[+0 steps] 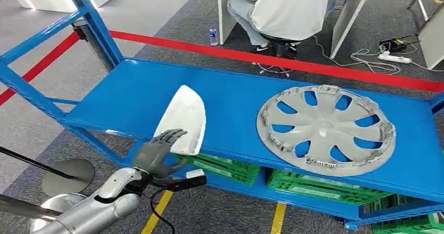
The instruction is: Take the parts from the cabinet and place them on the table.
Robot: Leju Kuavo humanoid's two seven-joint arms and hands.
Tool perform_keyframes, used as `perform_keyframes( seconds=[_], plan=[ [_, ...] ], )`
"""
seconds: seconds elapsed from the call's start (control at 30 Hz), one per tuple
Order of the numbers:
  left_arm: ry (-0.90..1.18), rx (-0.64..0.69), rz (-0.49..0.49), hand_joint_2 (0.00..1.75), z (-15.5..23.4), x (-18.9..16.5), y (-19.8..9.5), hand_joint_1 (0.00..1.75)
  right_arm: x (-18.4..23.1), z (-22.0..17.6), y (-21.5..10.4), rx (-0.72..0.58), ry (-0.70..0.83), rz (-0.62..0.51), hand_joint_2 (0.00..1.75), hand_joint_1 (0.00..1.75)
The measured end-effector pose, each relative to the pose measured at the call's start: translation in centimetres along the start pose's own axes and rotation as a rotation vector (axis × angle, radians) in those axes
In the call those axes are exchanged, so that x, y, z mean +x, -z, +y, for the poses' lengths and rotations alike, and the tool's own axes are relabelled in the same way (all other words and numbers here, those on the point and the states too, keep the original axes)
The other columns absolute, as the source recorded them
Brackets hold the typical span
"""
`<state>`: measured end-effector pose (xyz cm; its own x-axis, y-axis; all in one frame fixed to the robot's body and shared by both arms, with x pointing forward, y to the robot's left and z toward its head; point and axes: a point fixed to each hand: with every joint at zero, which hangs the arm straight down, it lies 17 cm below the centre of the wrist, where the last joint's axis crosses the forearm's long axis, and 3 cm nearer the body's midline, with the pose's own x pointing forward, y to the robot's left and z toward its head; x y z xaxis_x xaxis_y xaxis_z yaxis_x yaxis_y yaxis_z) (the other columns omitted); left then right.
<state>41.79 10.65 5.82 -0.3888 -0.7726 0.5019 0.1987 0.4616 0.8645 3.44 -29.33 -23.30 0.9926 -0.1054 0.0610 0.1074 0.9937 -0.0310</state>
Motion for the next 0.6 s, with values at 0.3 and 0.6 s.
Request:
perform_keyframes(
  seconds=[0.3, 0.6],
  plan=[
    [0.047, -0.003, -0.010, 1.75, 0.08, 0.02, 0.25, 1.75, -0.06, 0.20, 0.09, 0.006, 0.000, 0.001, 0.00, 0.00],
    [0.081, 0.009, -0.019, 1.75, 0.69, -0.08, 0.56, 1.75, -0.12, 0.18, 0.10, 0.003, 0.001, 0.002, 0.00, 0.00]
  ],
)
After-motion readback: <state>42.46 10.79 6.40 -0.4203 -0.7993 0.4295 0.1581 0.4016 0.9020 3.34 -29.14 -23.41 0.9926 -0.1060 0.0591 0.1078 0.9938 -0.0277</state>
